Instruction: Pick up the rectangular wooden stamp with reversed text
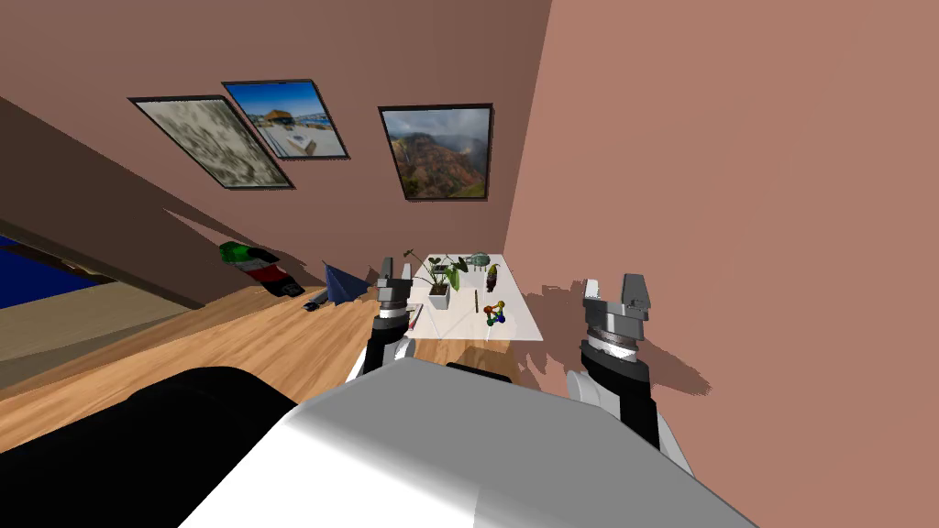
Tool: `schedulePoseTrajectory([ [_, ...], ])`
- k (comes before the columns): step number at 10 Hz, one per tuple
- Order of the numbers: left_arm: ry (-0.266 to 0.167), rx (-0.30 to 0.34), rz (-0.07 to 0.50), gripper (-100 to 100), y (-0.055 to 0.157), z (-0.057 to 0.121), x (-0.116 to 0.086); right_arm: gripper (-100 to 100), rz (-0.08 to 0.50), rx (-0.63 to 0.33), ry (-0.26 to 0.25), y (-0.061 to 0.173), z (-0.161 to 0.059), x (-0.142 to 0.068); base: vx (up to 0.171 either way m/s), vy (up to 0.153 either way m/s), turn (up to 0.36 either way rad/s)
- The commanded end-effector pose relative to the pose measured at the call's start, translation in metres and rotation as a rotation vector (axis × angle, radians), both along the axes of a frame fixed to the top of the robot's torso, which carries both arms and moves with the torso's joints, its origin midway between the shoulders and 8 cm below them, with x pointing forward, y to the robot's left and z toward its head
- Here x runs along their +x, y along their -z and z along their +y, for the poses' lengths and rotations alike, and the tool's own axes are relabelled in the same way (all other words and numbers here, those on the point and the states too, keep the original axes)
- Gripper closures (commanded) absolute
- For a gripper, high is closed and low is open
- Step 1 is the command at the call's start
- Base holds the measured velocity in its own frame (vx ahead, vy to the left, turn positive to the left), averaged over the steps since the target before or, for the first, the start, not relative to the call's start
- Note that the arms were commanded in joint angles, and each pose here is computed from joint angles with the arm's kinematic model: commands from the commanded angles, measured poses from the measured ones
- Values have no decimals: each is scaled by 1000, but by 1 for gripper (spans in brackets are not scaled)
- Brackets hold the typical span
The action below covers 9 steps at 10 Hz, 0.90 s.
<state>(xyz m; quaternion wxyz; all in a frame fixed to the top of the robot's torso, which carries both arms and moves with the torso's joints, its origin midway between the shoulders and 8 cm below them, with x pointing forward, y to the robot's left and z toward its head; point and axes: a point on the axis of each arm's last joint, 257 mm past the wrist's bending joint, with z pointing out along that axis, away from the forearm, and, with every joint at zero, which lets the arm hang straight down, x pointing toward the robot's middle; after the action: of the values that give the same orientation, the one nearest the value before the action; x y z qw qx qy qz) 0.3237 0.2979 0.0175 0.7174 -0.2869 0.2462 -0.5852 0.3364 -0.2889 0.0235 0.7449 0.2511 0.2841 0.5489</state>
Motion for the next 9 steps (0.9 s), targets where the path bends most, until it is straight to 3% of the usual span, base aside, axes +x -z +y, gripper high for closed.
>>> schedulePoseTrajectory([
  [1,14,11,41,-100,11,1,8,0,0,0,0,0,0,0,-73,0,-128],
  [4,32,25,138,-100,37,8,26,0,0,0,0,0,0,0,-124,-15,-181],
  [7,45,38,280,-100,80,21,48,0,0,0,0,0,0,0,-113,-25,-278],
  [8,45,38,289,-100,82,21,49,0,0,0,0,0,0,0,-74,-12,-58],
  [9,49,42,353,-100,101,26,57,0,0,0,0,0,0,0,-66,-16,-160],
])
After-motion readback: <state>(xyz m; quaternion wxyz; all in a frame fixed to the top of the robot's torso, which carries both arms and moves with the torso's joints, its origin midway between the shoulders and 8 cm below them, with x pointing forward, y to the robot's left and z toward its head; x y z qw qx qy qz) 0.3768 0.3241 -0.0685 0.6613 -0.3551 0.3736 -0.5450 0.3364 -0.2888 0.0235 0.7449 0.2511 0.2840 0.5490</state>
